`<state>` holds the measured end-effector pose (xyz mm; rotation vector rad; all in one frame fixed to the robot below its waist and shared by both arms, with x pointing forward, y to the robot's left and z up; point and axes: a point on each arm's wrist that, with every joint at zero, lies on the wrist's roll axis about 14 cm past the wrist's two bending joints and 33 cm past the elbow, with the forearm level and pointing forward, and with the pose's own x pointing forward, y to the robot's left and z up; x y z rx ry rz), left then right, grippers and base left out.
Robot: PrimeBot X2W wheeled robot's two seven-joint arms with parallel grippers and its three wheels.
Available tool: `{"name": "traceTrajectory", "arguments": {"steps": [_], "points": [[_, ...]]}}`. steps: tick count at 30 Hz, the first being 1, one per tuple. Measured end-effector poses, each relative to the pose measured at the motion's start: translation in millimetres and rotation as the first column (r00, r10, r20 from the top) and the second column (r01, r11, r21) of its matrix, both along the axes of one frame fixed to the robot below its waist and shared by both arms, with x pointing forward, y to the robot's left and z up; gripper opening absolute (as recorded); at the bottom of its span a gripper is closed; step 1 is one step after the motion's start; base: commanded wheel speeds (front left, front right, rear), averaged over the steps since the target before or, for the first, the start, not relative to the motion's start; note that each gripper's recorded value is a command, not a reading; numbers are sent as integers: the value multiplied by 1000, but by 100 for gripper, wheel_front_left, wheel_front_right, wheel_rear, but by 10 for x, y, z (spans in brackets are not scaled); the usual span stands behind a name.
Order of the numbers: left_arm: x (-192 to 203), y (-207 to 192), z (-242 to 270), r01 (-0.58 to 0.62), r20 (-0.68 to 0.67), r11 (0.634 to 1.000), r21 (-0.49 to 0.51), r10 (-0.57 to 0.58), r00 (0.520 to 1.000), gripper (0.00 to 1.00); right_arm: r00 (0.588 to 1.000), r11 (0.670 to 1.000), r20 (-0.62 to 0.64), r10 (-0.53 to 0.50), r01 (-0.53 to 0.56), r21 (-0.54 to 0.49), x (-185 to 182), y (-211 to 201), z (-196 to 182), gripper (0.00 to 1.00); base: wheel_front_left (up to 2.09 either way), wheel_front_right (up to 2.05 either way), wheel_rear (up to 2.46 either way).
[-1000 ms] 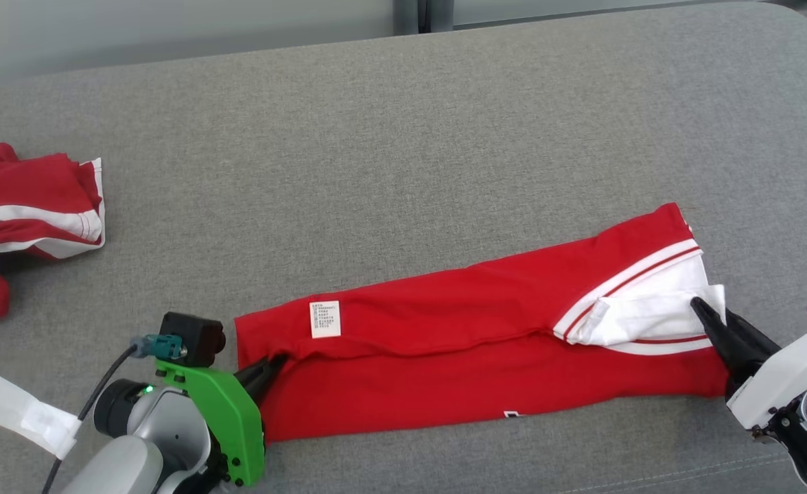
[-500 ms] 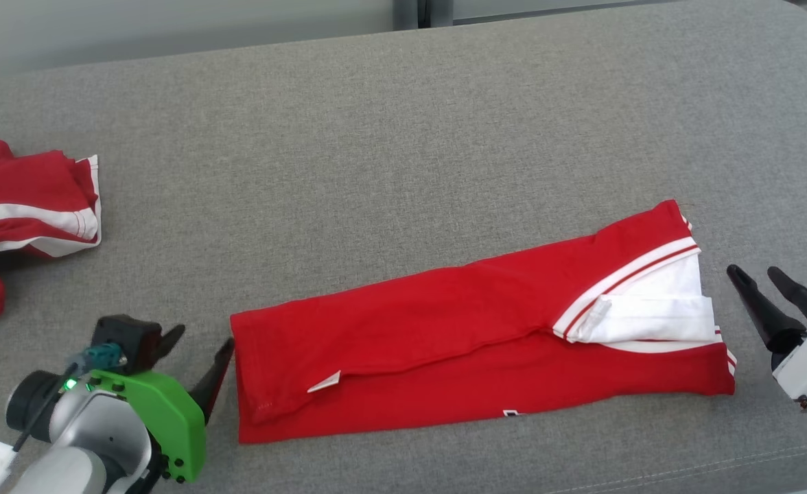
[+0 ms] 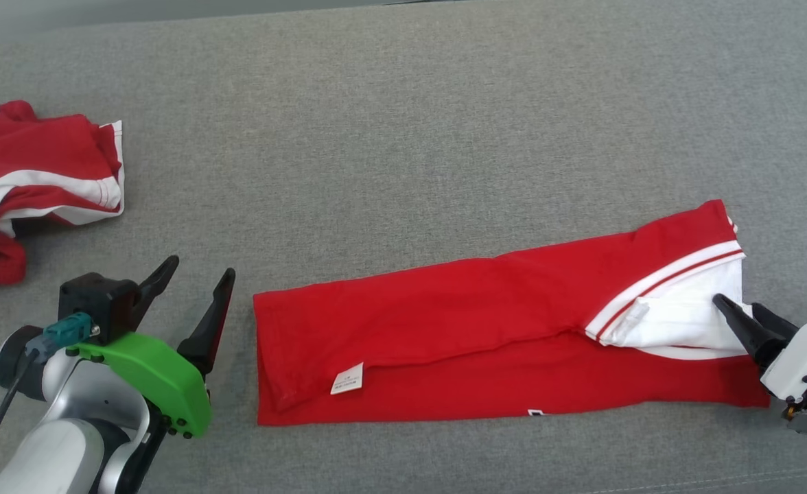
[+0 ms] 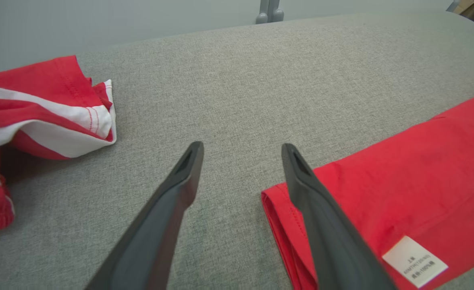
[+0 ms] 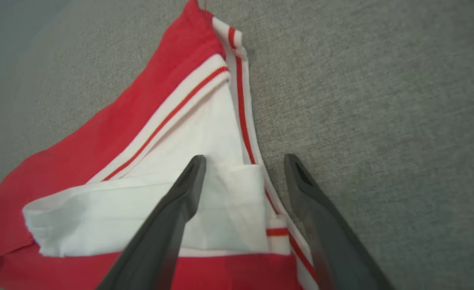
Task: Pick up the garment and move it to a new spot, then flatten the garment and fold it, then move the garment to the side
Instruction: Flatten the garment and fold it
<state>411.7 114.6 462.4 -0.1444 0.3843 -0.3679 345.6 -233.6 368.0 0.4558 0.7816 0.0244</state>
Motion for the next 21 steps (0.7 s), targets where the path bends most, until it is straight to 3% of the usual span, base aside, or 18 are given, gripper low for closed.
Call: {"name": "traceTrajectory", "arguments": {"steps": [6, 7, 8, 10, 16, 21], "points": [[16, 173, 36, -73, 12, 997, -15, 73, 997, 100, 995, 999, -90, 33, -30, 41, 29, 138, -212, 100, 0, 0, 0], [17, 202, 37, -87, 12, 996, -17, 87, 996, 100, 994, 998, -102, 37, -32, 53, 40, 156, -235, 83, 0, 0, 0], [18, 237, 38, -99, 12, 995, -17, 99, 995, 100, 993, 996, -114, 43, -34, 77, 57, 198, -251, 43, 0, 0, 0], [35, 331, 66, -128, 24, 992, -15, 129, 991, 100, 991, 992, -127, 38, -22, 126, 100, 245, -255, 0, 0, 0, 0], [84, 474, 171, -178, 56, 984, -23, 179, 982, 100, 989, 937, -147, 31, 22, 348, 133, 576, -170, 0, 0, 0, 0], [138, 492, 266, -209, 74, 976, -68, 213, 974, 100, 990, 923, -121, -76, 115, 368, 284, 193, 20, 0, 0, 0, 0]]}}
